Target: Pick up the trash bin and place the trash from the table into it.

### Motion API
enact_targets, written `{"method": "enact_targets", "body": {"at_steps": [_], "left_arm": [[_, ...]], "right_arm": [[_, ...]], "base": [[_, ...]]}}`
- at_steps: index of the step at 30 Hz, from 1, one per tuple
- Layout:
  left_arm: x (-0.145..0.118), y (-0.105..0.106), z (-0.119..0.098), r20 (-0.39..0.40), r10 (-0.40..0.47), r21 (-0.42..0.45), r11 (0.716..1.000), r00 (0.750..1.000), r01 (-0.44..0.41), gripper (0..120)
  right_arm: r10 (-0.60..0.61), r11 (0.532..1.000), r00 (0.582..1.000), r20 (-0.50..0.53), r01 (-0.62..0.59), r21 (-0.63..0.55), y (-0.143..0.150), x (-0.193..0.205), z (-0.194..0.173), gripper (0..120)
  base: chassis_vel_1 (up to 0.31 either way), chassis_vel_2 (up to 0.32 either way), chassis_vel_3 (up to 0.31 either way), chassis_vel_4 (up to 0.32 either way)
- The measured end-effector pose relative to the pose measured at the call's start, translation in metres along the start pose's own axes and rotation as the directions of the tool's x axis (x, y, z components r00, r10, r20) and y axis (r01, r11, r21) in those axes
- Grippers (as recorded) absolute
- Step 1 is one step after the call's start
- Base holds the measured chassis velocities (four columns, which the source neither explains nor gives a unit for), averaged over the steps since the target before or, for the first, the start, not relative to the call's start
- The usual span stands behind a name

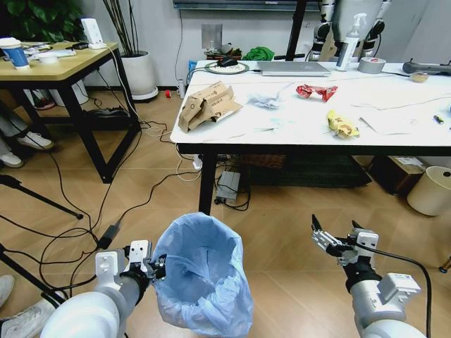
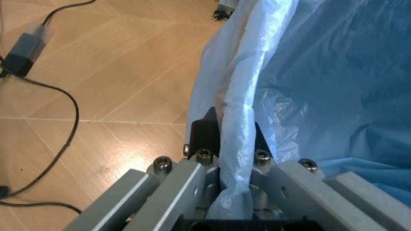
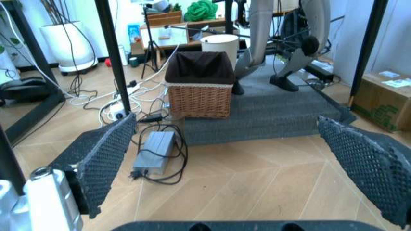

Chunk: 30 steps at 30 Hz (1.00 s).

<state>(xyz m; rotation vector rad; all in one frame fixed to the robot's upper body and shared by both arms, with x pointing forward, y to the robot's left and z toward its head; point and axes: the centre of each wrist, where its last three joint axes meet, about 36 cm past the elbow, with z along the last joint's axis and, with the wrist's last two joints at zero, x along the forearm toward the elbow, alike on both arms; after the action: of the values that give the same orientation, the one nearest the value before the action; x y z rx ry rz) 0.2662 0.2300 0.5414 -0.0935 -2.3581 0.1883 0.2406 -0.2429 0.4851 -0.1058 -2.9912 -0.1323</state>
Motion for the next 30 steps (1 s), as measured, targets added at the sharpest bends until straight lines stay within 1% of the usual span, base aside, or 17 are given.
{"method": "enact_targets", "body": {"at_steps": [14,30], "left_arm": [[0.0,0.0,0.002,-0.014,-0.001,0.004,1.0,1.0,0.001,0],[-0.001,-0.007,0.014,-0.061,0.009,-0.007,1.0,0.998,-0.01,0]], "right_arm": [[0.005,1.0,1.0,0.011,-0.005,-0.005,0.002,0.001,-0.003,100],[0.02,1.0,1.0,0.014,-0.02,-0.004,0.004,0.003,-0.003,100]], "base": [[0.0,0.0,0.0,0.0],[0.0,0.0,0.0,0.0]]}}
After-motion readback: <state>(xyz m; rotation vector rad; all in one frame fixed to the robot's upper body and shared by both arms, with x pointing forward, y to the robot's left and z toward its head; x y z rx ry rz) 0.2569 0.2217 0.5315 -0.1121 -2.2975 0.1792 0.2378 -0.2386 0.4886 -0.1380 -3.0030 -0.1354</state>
